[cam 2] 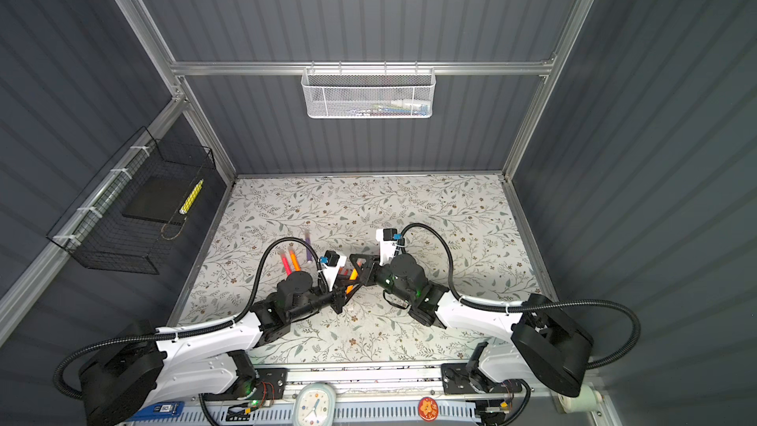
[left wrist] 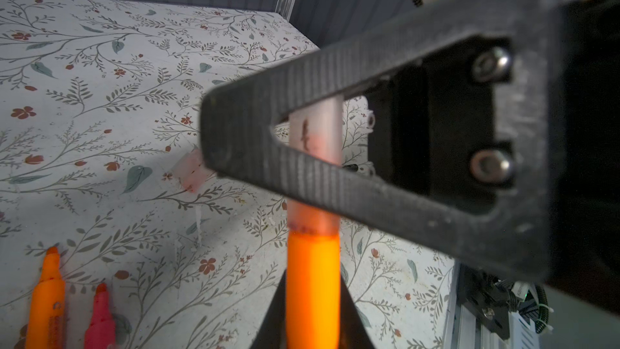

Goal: Insert pens into pen caps
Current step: Put on the pen cap to the pen.

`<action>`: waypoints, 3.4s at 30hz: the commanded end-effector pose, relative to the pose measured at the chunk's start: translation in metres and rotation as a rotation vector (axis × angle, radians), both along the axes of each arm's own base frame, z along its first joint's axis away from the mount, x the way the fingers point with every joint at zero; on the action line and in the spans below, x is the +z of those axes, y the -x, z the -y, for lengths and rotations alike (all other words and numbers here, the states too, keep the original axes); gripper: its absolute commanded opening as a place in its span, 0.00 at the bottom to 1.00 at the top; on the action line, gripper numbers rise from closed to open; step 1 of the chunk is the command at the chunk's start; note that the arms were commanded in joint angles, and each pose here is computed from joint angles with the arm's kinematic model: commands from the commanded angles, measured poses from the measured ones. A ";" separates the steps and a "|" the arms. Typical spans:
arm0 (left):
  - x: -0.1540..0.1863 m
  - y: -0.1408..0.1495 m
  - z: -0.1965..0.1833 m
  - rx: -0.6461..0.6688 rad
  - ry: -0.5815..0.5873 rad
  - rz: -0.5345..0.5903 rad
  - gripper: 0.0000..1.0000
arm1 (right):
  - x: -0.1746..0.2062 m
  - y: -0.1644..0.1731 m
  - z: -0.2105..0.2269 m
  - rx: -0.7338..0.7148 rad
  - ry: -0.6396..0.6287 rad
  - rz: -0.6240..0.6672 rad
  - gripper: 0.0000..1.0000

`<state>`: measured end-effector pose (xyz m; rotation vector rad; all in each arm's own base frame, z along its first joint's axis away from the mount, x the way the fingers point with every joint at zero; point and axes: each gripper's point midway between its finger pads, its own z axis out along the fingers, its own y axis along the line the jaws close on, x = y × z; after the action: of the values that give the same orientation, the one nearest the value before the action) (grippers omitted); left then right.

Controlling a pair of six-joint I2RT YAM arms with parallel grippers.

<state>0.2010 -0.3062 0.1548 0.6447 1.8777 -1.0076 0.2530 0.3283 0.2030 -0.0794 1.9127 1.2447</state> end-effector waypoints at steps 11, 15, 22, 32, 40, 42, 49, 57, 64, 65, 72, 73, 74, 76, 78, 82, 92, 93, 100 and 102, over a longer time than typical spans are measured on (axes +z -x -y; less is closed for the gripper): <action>0.022 -0.020 -0.009 0.116 0.001 0.054 0.00 | 0.004 0.008 -0.014 0.028 0.015 0.030 0.00; 0.043 -0.028 -0.013 0.156 -0.003 0.120 0.00 | -0.002 0.017 -0.022 0.053 0.045 0.043 0.00; 0.080 -0.041 -0.021 0.215 -0.013 0.220 0.00 | -0.009 0.033 -0.031 0.108 0.063 0.060 0.00; 0.114 -0.056 -0.037 0.242 0.015 0.286 0.00 | -0.017 0.064 -0.058 0.237 0.093 0.081 0.00; 0.133 -0.058 -0.049 0.237 0.033 0.319 0.00 | -0.031 0.082 -0.067 0.301 0.128 0.091 0.00; 0.135 -0.055 -0.050 0.230 0.038 0.327 0.00 | -0.032 0.085 -0.068 0.307 0.135 0.095 0.00; 0.133 -0.051 -0.052 0.216 0.047 0.323 0.00 | -0.021 0.085 -0.061 0.291 0.124 0.130 0.00; 0.116 -0.044 -0.050 0.178 0.042 0.287 0.00 | -0.015 0.077 -0.052 0.245 0.108 0.137 0.00; 0.096 -0.047 -0.055 0.216 0.050 0.241 0.00 | -0.016 0.073 -0.047 0.231 0.103 0.145 0.00; 0.096 -0.047 -0.057 0.217 0.064 0.236 0.00 | -0.017 0.074 -0.047 0.236 0.106 0.147 0.00; 0.108 -0.065 -0.066 0.237 0.046 0.236 0.00 | -0.029 0.079 -0.043 0.255 0.155 0.141 0.00; 0.108 -0.072 -0.072 0.287 0.014 0.250 0.00 | -0.035 0.076 -0.040 0.230 0.185 0.110 0.00; 0.108 -0.079 -0.079 0.336 -0.011 0.264 0.00 | -0.042 0.073 -0.038 0.208 0.222 0.073 0.00; 0.109 -0.090 -0.092 0.425 -0.059 0.287 0.00 | -0.054 0.070 -0.037 0.175 0.301 -0.001 0.00; 0.112 -0.094 -0.096 0.454 -0.076 0.308 0.00 | -0.059 0.074 -0.040 0.177 0.312 -0.023 0.00; 0.113 -0.096 -0.097 0.472 -0.058 0.326 0.00 | -0.062 0.073 -0.041 0.153 0.318 -0.048 0.00; 0.097 -0.095 -0.093 0.458 -0.057 0.268 0.00 | -0.058 0.067 -0.049 0.122 0.306 -0.033 0.00; 0.091 -0.094 -0.092 0.453 -0.062 0.244 0.00 | -0.054 0.065 -0.047 0.115 0.293 -0.025 0.00; 0.041 -0.078 -0.080 0.356 -0.077 0.089 0.00 | -0.030 0.044 -0.017 0.020 0.225 0.018 0.38; 0.022 -0.076 -0.080 0.353 -0.087 0.044 0.00 | -0.024 0.040 -0.008 -0.008 0.215 0.032 0.56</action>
<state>0.2687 -0.2325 0.1838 0.4938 1.9101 -0.6709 0.2157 0.3466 0.1897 -0.1745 1.9671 1.0658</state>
